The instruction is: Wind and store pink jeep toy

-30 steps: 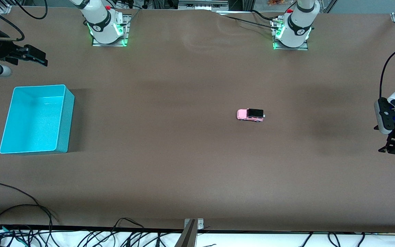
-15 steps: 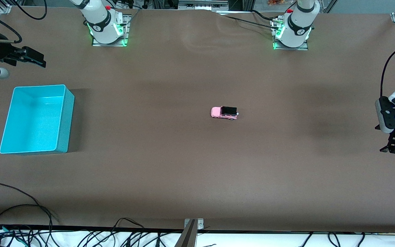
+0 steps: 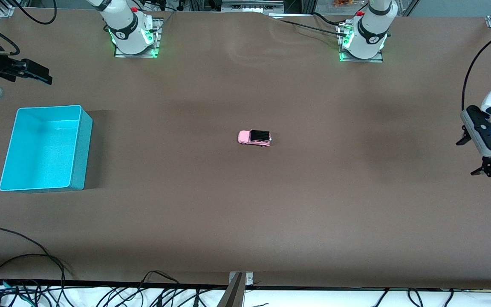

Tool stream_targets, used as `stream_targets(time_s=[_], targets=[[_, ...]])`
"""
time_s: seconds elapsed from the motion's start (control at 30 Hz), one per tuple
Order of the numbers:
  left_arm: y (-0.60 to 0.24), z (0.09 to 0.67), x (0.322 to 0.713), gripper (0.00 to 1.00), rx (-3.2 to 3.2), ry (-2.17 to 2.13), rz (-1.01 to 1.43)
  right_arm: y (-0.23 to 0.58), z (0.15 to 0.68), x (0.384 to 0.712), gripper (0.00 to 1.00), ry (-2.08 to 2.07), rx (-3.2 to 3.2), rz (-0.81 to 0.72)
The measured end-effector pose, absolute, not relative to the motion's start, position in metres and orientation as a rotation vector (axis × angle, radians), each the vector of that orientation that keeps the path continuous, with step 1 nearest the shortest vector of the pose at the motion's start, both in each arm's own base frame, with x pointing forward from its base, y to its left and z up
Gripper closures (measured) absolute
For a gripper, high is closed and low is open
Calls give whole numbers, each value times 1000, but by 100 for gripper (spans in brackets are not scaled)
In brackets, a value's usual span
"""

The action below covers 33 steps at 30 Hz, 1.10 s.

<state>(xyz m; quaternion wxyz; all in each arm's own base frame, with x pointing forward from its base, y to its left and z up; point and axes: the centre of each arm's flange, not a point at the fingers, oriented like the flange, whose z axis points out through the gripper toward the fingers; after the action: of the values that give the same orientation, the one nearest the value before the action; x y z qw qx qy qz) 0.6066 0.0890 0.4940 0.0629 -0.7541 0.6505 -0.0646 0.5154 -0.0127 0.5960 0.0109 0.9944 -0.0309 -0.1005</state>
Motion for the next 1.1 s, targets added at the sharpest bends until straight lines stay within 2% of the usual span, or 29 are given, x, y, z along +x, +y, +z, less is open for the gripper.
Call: stream_targets(time_s=[0.63, 1.1], targets=[[20, 578, 535, 0, -2966, 1015, -42, -17, 597, 516, 0, -109, 3104, -306], [15, 615, 494, 0, -3081, 641, 32, -16, 593, 522, 0, -237, 3097, -283]])
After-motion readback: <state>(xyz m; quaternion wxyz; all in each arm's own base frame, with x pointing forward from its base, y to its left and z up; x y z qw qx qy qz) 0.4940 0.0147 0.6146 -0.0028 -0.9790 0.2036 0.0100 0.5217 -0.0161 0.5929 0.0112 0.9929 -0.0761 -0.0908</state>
